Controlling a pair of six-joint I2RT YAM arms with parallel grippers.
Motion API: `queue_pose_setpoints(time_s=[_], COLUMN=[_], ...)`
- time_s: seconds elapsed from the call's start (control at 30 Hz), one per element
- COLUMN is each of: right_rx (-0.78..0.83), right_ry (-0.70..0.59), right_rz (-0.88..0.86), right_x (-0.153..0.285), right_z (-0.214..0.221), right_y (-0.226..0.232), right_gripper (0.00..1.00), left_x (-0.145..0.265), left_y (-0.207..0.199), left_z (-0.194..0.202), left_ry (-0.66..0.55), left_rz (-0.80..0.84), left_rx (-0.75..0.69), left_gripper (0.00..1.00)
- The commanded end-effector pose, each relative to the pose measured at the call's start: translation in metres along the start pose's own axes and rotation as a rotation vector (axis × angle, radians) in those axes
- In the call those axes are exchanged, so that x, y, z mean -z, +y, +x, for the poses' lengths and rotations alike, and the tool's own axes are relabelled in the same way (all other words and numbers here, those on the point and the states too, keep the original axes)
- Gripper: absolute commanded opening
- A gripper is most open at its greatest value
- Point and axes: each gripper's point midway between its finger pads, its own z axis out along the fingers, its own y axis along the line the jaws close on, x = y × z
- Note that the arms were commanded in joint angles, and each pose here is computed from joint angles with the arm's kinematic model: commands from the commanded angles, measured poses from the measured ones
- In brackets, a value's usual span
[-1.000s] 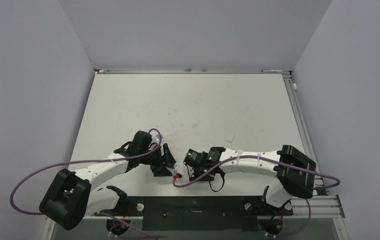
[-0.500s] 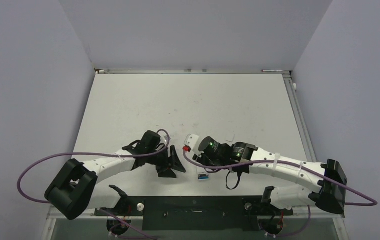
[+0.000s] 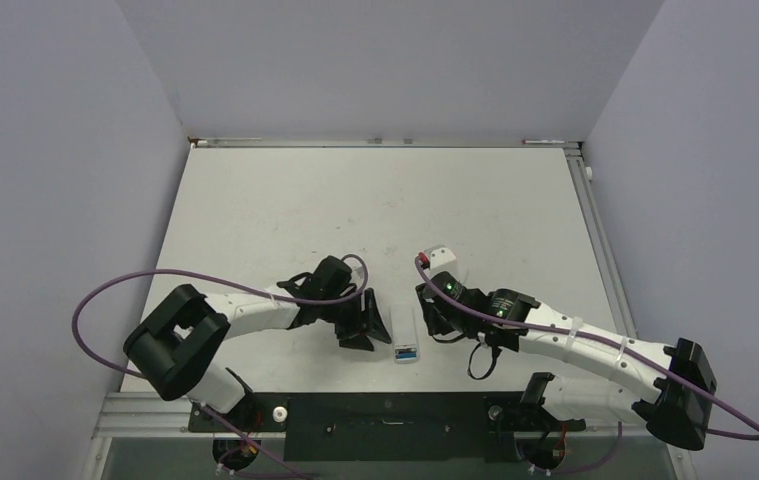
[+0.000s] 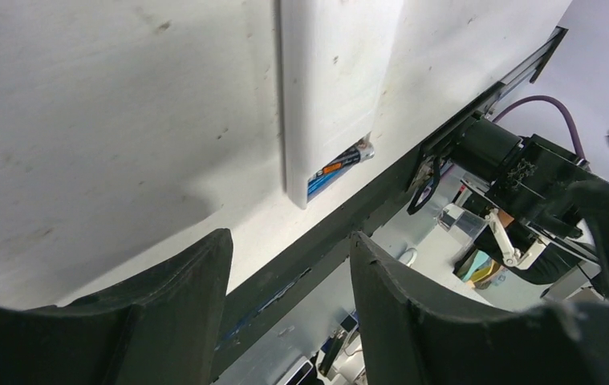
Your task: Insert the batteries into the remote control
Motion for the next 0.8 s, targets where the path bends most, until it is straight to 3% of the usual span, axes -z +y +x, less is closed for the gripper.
queue_pose_setpoints(time_s=[0.0,0.77], right_rx=[-0.209,-0.365], right_ry=[-0.032,0.176], right_rz=[-0.046,-0.195], right_x=[-0.004,-0.039], right_z=[-0.003,0.053], right_y=[0.012,0.051], right_gripper=[0.31,0.25], left_x=[-0.009,-0.036], left_y=[-0.028,-0.018], left_z=[-0.015,0.000], left_ry=[-0.041,0.018], left_rz=[0.047,0.023], left_rx=[-0.056,-0.059], left_gripper=[0.51,0.22])
